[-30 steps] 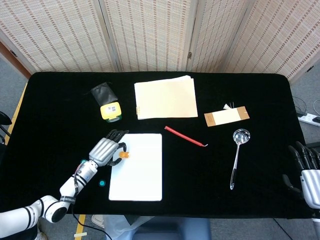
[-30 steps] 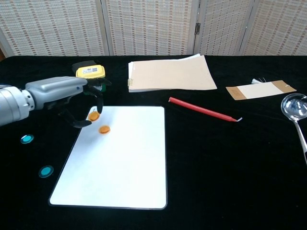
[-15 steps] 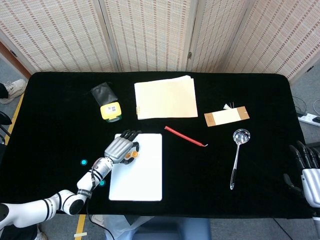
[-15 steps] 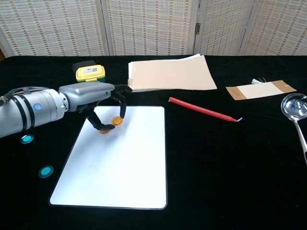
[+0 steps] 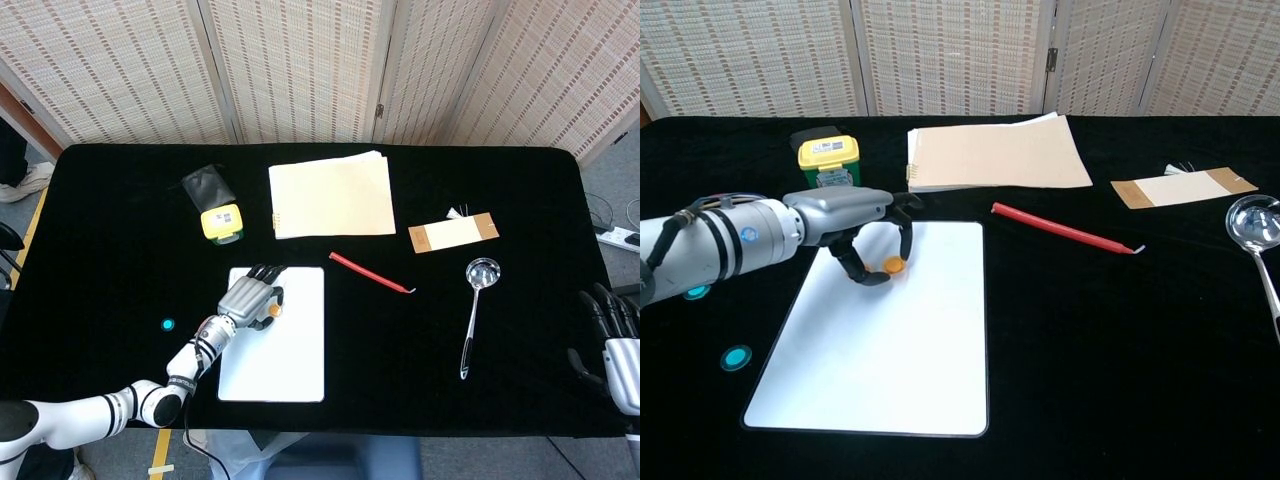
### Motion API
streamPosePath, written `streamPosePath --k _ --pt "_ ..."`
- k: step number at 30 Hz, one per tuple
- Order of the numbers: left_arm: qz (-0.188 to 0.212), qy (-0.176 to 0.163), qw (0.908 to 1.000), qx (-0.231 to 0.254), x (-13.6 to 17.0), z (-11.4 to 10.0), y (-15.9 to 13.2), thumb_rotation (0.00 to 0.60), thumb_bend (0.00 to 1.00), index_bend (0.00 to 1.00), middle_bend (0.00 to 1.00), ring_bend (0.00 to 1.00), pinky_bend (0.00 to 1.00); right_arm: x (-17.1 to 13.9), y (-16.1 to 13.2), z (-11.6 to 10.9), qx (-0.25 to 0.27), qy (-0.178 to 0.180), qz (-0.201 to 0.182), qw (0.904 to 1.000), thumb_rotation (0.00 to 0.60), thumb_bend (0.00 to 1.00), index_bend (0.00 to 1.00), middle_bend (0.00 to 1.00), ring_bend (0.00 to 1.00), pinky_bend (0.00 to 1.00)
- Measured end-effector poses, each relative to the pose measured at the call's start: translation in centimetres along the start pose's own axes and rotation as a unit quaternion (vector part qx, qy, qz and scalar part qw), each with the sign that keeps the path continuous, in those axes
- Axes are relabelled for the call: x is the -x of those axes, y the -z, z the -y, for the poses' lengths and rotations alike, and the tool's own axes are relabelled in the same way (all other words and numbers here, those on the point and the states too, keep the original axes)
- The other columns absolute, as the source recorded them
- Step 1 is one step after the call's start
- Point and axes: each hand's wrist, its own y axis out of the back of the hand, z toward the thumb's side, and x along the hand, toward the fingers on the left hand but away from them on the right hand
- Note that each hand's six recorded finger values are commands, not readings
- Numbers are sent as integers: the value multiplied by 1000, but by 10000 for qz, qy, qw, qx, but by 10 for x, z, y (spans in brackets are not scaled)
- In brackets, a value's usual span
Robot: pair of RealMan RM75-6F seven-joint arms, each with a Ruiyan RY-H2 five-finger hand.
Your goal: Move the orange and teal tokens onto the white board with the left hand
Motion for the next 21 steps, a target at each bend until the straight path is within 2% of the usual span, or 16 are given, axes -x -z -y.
streamPosePath --k 12,16,21 --pt "35 36 10000 35 -1 1 -8 600 406 370 35 0 0 -3 5 -2 22 43 67 10000 600 399 0 0 40 0" --pt "-47 -192 9997 168 5 -11 0 600 405 384 35 0 0 -2 4 -4 16 62 44 10000 600 400 0 0 41 0" --pt "-334 -592 9973 292 29 -28 34 600 406 420 35 0 0 -2 0 -5 11 84 -36 10000 600 400 0 0 43 0"
